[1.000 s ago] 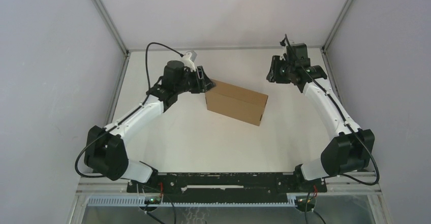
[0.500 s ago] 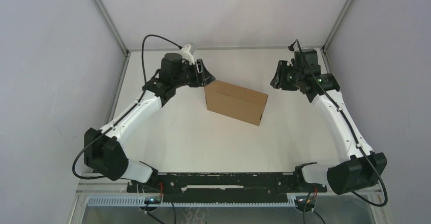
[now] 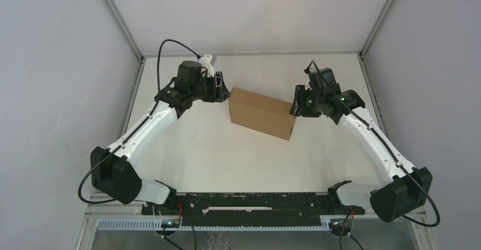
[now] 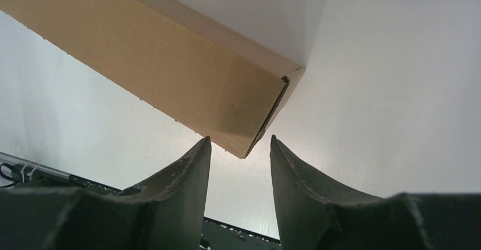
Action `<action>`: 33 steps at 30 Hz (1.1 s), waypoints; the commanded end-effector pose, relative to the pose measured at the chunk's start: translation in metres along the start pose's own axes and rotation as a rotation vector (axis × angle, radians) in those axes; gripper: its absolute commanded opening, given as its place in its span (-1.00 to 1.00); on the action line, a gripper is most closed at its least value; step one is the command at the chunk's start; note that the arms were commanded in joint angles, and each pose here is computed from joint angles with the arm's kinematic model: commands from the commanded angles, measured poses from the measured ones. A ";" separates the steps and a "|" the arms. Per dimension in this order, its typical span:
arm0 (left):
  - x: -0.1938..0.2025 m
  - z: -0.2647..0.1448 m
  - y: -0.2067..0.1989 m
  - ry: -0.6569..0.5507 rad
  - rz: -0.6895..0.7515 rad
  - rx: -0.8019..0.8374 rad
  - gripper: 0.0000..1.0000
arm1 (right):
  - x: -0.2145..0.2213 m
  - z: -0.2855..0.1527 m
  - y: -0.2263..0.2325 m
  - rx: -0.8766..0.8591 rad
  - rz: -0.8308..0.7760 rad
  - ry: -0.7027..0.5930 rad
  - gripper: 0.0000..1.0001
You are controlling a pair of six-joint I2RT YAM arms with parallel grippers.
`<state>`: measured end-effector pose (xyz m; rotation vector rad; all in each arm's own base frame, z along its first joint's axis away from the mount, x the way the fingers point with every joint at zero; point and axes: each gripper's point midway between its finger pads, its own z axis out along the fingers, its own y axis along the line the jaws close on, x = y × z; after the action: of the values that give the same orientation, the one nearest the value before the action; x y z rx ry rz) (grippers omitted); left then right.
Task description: Fold the paper box
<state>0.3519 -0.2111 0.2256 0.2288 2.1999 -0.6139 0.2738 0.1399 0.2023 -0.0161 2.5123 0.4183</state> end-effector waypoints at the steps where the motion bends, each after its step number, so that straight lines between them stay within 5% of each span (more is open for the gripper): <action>1: 0.002 -0.001 -0.002 -0.010 0.031 0.031 0.16 | -0.004 0.001 0.002 0.021 0.019 -0.034 0.03; 33: 0.049 0.050 0.022 0.112 -0.025 -0.011 0.05 | 0.008 0.049 -0.023 0.074 0.042 0.012 0.02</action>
<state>0.3735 -0.2247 0.1898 0.2445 2.2227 -0.6343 0.2916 0.1396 0.1848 0.0366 2.4868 0.3959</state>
